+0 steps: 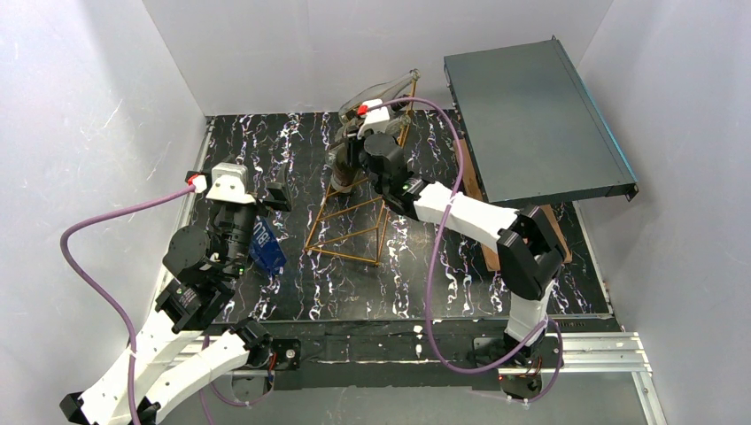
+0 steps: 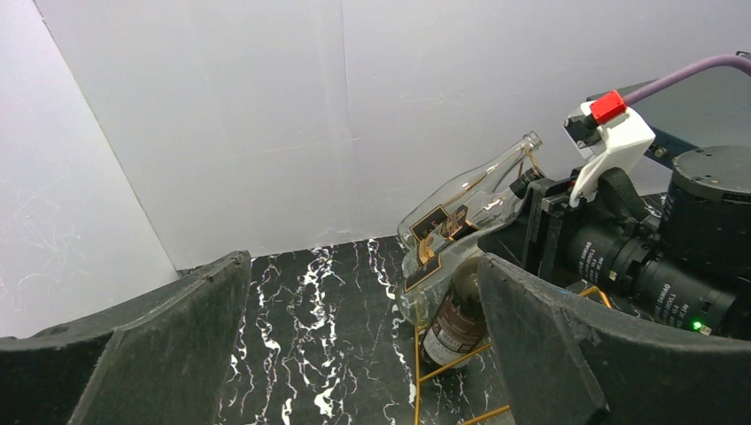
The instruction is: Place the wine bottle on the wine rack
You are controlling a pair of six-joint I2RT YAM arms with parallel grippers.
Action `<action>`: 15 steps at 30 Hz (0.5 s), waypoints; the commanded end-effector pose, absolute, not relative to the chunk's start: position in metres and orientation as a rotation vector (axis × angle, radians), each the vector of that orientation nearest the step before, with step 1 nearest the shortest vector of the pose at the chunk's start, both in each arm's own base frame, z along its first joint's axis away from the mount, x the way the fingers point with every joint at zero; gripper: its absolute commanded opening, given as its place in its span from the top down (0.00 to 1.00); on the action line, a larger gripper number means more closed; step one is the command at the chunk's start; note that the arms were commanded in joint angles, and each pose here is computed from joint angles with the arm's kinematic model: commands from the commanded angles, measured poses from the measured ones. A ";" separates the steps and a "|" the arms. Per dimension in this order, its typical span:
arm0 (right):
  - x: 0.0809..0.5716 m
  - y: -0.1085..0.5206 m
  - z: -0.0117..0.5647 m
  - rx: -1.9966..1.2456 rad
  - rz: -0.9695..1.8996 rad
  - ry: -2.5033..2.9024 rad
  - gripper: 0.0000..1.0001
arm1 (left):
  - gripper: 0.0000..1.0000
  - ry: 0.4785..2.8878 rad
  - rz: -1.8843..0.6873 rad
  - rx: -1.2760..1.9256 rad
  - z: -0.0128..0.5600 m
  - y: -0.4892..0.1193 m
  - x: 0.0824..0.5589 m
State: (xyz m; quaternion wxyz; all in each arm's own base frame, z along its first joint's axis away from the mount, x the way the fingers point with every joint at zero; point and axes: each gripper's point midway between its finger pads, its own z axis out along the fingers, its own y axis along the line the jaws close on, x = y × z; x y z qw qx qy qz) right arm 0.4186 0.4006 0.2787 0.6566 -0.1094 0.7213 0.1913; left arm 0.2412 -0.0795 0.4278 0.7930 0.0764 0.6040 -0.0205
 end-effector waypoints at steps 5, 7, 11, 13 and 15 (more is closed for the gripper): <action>0.414 0.380 0.297 -0.197 0.426 1.602 0.56 | 0.01 1.284 -0.060 0.147 0.432 -0.081 0.242; 0.413 0.377 0.295 -0.198 0.416 1.610 0.48 | 0.01 1.285 -0.059 0.146 0.431 -0.081 0.242; 0.411 0.366 0.294 -0.182 0.395 1.628 0.38 | 0.01 1.284 -0.058 0.145 0.431 -0.081 0.242; 0.411 0.359 0.291 -0.176 0.387 1.650 0.37 | 0.01 1.284 -0.062 0.147 0.432 -0.081 0.242; 0.414 0.351 0.289 -0.142 0.406 1.674 0.39 | 0.01 1.283 -0.065 0.146 0.432 -0.082 0.242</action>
